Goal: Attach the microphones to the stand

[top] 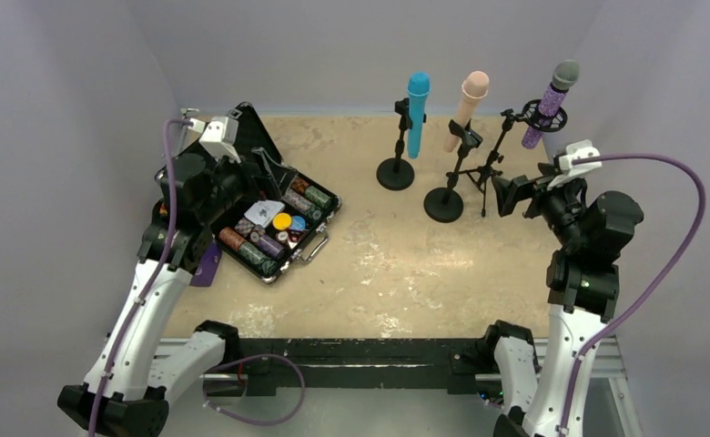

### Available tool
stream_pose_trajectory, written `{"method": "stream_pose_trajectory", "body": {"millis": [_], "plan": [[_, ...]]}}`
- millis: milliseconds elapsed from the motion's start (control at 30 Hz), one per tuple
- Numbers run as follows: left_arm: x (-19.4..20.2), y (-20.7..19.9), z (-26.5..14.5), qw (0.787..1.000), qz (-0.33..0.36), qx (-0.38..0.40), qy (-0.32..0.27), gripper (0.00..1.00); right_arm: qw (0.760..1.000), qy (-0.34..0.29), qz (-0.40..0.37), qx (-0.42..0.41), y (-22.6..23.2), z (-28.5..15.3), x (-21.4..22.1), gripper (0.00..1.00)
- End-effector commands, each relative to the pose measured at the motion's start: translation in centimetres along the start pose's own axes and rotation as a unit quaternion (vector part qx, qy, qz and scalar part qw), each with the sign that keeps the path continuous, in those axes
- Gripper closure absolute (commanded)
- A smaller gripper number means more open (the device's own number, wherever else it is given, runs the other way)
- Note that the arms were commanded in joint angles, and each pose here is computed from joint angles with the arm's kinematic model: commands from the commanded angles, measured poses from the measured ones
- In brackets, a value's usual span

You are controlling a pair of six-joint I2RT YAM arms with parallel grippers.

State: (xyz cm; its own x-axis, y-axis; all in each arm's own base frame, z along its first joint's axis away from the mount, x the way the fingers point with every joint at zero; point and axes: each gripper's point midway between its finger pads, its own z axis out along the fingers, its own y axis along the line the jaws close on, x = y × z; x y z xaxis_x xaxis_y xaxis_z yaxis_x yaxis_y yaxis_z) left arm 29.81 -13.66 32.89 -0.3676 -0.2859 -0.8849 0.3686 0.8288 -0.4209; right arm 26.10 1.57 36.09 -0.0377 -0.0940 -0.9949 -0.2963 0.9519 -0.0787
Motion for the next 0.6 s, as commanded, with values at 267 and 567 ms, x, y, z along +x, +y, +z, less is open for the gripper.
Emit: {"method": "stream_pose_trajectory", "body": {"millis": [267, 567], "plan": [[-1.7, -1.3, -6.7, 0.996, 0.081, -0.009, -0.03, 0.0, 0.994, -0.056, 0.075, 0.059, -0.7, -2.0, -7.4, 0.01], [-2.0, -1.8, -8.2, 0.995, 0.088, -0.006, -0.041, 0.0, 0.995, -0.055, 0.082, 0.034, 0.2, -1.9, -7.5, 0.01]]}}
